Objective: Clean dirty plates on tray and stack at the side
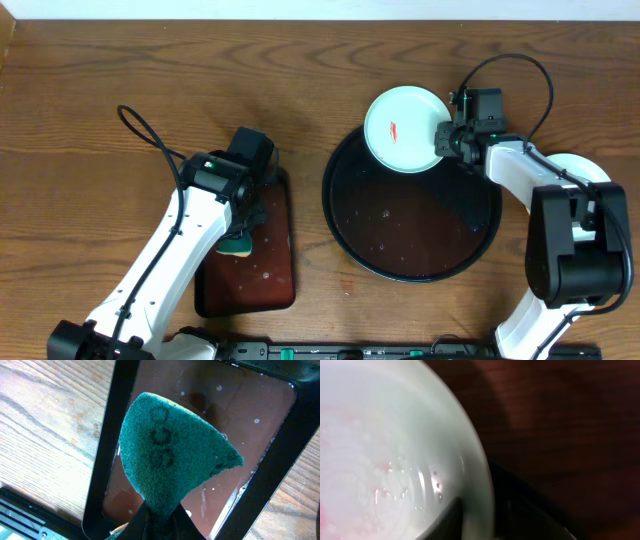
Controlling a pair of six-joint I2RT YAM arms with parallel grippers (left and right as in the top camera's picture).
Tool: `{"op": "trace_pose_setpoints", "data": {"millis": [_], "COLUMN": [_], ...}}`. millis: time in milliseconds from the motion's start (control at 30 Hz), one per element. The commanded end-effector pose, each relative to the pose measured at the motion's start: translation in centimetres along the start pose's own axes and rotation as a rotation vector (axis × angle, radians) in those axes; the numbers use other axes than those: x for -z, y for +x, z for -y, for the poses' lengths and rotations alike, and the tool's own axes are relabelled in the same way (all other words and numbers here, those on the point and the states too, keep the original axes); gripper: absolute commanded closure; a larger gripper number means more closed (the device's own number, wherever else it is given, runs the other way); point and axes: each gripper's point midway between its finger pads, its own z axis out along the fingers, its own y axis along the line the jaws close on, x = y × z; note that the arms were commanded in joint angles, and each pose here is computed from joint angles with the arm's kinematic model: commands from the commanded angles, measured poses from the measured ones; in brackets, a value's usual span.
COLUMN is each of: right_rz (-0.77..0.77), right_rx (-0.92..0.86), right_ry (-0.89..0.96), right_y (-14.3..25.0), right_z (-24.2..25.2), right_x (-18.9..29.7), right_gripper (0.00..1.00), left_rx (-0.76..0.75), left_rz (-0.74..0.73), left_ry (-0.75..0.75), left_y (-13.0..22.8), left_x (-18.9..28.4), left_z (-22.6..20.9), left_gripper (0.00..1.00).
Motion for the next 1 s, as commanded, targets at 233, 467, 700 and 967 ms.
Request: {"op": "trace_pose_setpoints", "data": {"millis": [233,467,700,967], "right_rz": [-0.035,-0.189,-0.477,-0.408], "right_rx": [-0.055,-0.087,-0.241,-0.198], "right_ry": [-0.007,0.018,0.111,0.074], "right_y": [0.3,4.0,11.5,13.2], "right_z": [-0.4,-0.3,0.3,-0.5], "right_x": [3.6,11.7,14.7,11.4], "right_gripper": [0.99,0.99,0.99,0.66], "left_rx": [0.005,-0.007,-0.007,-0.007], "left_rz": [0.005,0.004,0.004,0.004], "left_ry": [-0.009,-0.010,-0.009,-0.010], "left_y": [-0.1,-0.1,-0.1,-0.1], "left_x": [0.0,0.0,0.0,0.0], "left_z": [-0.3,-0.3,-0.3,-0.3], "left_gripper": [0.89,0.89,0.89,0.89]}}
